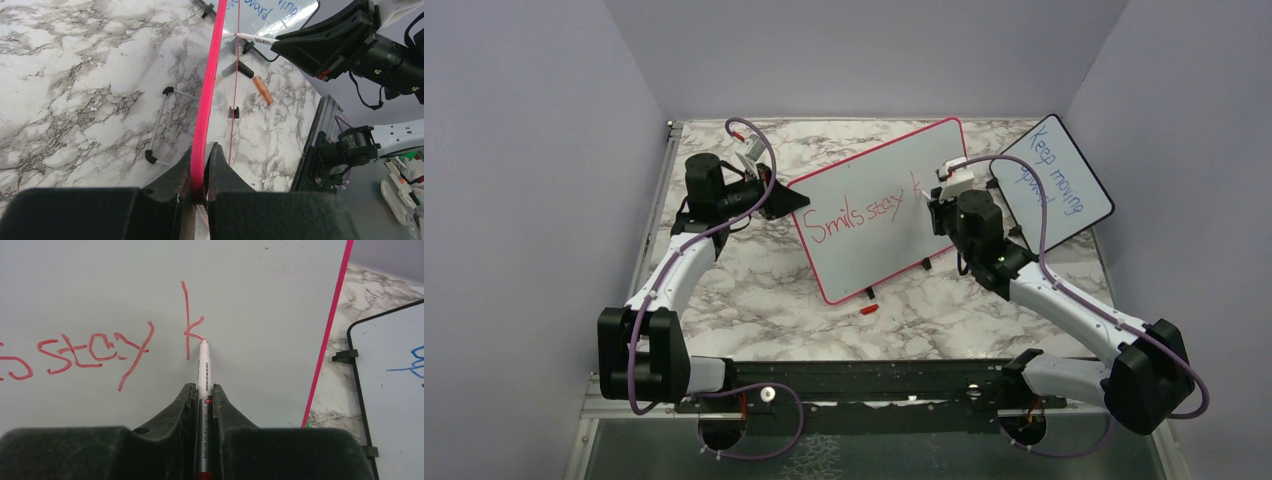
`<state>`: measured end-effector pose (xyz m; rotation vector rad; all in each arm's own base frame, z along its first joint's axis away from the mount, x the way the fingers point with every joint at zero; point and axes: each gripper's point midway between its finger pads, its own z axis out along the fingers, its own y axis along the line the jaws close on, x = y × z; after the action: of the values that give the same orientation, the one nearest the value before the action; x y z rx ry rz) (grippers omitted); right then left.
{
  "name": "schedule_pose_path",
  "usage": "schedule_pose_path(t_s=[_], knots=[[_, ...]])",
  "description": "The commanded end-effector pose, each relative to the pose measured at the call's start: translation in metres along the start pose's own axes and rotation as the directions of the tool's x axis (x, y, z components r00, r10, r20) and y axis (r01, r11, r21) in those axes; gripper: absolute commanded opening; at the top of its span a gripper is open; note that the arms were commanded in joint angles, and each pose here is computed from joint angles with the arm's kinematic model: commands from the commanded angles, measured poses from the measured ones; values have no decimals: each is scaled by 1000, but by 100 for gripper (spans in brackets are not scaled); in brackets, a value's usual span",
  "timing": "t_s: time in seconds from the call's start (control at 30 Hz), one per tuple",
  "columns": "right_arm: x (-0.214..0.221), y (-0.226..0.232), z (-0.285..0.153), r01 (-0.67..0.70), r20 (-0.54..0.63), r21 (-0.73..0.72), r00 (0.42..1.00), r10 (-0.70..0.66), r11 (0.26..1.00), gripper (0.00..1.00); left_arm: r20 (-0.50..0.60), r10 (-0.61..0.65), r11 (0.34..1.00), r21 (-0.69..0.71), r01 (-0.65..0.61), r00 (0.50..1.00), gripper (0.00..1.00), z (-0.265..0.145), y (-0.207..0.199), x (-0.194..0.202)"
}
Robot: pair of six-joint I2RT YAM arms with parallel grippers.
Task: Write a sentence on the whiteboard
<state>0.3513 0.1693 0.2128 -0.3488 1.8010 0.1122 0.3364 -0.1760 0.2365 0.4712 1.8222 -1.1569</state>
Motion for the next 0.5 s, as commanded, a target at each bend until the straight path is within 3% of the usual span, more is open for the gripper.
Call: schedule_pose_path(t_s=[0.0, 0.23, 0.47], knots=[[20, -13, -2, 6, -55, 76, 999, -2, 997, 1, -56, 35, 988, -149, -43, 998, 0, 3, 38, 26], [22, -16, -3, 6, -61, 92, 998, -1, 996, 1, -58, 35, 987, -152, -43, 998, 0, 3, 38, 26], [-13, -14, -7, -14, 35, 63, 999, 12, 998, 1, -57, 35, 987, -154, -44, 998, 0, 3, 39, 26]])
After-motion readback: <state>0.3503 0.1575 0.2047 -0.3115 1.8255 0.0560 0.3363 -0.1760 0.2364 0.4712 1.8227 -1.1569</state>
